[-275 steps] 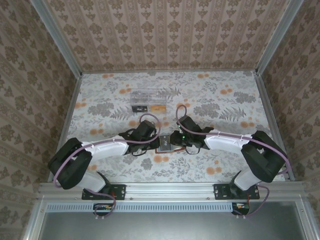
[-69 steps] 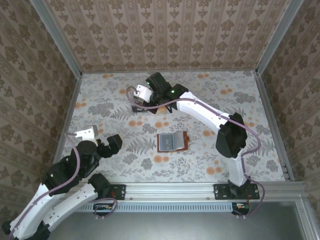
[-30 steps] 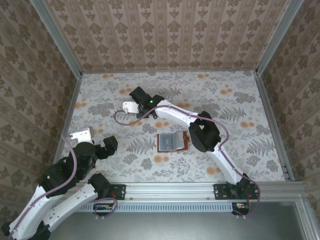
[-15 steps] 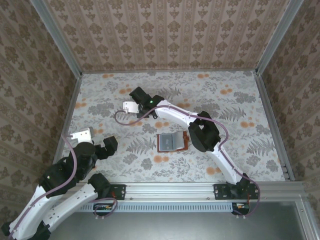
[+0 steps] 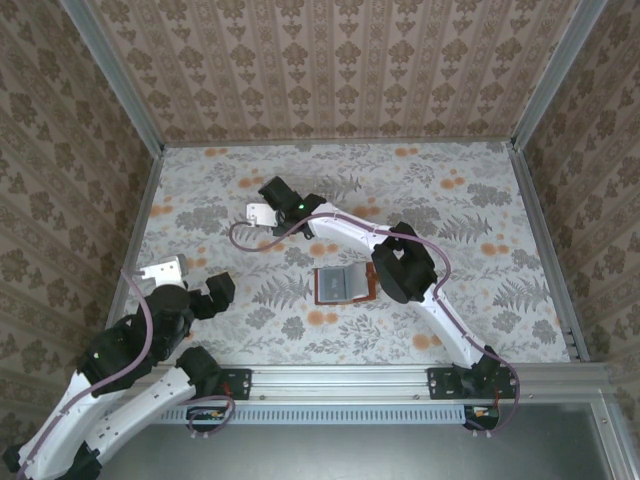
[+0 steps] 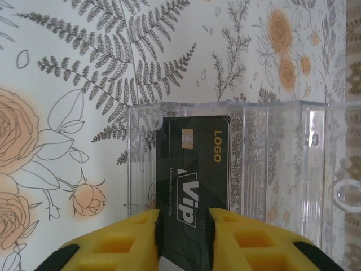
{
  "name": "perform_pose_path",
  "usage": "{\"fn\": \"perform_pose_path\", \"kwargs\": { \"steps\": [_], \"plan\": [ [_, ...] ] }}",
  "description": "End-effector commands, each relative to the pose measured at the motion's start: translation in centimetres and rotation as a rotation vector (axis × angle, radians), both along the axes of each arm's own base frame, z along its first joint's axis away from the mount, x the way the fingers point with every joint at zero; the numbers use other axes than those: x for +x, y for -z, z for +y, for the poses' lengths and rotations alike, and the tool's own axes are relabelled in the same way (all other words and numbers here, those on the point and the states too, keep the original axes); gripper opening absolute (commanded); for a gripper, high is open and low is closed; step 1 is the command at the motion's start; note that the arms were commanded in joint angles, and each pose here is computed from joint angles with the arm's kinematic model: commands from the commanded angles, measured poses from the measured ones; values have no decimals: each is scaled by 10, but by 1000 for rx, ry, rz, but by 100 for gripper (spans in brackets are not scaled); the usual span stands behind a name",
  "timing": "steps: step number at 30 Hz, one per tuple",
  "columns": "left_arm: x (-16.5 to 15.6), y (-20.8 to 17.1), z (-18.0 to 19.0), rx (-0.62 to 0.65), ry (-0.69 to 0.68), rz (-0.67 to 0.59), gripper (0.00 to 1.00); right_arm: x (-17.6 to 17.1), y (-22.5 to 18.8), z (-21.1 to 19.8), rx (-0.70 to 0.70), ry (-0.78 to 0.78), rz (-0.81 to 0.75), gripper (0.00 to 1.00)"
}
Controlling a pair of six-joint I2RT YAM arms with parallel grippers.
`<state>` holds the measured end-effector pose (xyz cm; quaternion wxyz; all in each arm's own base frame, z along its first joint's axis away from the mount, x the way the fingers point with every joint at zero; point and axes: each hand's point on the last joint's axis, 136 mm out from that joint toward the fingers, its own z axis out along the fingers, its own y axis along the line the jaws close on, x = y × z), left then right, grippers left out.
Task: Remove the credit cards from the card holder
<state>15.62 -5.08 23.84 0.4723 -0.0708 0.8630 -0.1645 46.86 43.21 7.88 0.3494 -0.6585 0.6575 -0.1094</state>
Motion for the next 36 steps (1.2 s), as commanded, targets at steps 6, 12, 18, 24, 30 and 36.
{"fn": "perform_pose_path", "kwargs": {
  "steps": [6,12,18,24,30,36],
  "plan": [
    [-1,4,6,19,-17,1,100,18,-15,1,37,64,-76,33],
    [-1,3,6,18,-16,-2,100,13,-49,7,125,82,-86,33],
    [-1,2,0,5,9,5,100,1,-93,-3,270,176,-69,34],
    [-1,6,-14,-21,56,24,100,-25,-124,-32,444,309,-10,33],
    [9,24,-51,-72,144,76,100,-61,-131,-81,621,547,109,33],
    [24,52,-105,-148,236,172,100,-112,-98,-129,690,752,274,32]
  ]
}}
